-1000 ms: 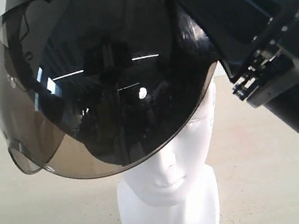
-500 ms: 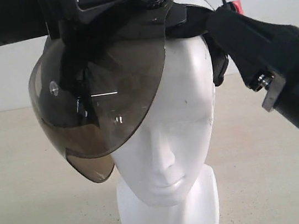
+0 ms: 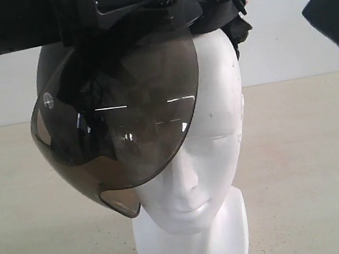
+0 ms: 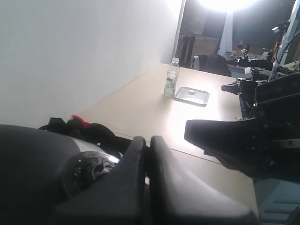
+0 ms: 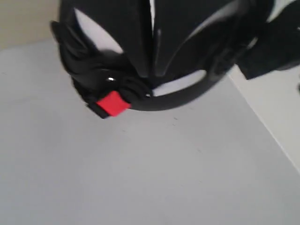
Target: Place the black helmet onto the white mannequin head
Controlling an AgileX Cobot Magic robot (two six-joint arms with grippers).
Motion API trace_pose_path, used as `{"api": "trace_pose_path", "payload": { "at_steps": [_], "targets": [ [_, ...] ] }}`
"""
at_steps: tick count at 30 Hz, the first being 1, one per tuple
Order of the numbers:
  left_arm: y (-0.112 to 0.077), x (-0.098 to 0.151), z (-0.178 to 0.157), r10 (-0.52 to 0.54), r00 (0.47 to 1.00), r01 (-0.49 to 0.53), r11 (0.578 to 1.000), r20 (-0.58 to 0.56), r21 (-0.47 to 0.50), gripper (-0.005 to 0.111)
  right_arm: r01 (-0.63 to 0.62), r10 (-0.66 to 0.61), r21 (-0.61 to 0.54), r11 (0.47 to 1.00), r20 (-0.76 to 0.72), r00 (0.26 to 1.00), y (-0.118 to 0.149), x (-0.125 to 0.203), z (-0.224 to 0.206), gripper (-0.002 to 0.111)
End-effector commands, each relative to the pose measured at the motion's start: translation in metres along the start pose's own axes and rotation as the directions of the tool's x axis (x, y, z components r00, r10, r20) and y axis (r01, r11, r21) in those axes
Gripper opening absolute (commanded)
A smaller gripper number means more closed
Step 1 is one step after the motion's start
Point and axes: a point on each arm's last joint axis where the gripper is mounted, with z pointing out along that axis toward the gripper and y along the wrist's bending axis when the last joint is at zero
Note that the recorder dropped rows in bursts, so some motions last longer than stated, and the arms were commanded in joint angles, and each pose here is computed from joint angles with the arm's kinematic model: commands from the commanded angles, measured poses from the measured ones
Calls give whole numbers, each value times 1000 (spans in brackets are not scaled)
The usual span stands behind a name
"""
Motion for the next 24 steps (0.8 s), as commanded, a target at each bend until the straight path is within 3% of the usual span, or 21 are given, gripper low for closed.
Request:
{"api": "trace_pose_path", "payload": {
  "at_steps": [1,3,5,6,9,13,15,18,19,20,22,24],
  "targets": [
    [3,23,7,-6,992,7,1000,-127,6,4,130,-118,73,989,-149,982,26,-46,-9,0],
    [3,24,7,-7,991,8,1000,-137,6,4,267,-251,105,958,-143,957,39,-77,-9,0],
    [3,24,7,-8,991,8,1000,-137,0,4,170,-169,9,985,-101,980,58,-91,-8,0],
    [3,24,7,-8,991,8,1000,-137,0,4,160,-164,-53,986,-101,981,66,-94,-8,0],
    [3,24,7,-24,990,24,1000,-137,1,4,147,-149,-28,989,-101,984,66,-95,-3,0],
    [3,24,7,-23,990,24,1000,-137,2,4,315,-320,-67,947,-108,941,68,-91,0,0],
    [3,24,7,-23,990,24,1000,-137,2,4,462,-469,-84,883,-94,878,68,-92,0,0],
    [3,24,7,-23,990,23,1000,-137,-1,4,721,-727,-95,686,-51,685,68,-94,-1,0],
    [3,24,7,-23,990,23,1000,-137,-1,4,758,-762,-74,648,-52,646,66,-96,-1,0],
    [3,24,7,-23,990,23,1000,-137,-1,4,747,-747,-29,664,-68,662,64,-101,-1,0],
    [3,24,7,-23,990,23,1000,-137,-1,4,652,-645,98,752,-96,758,58,-111,-2,0],
    [3,24,7,-23,990,23,1000,-137,-1,4,432,-435,290,854,-58,898,47,-124,-5,0]
  ]
}}
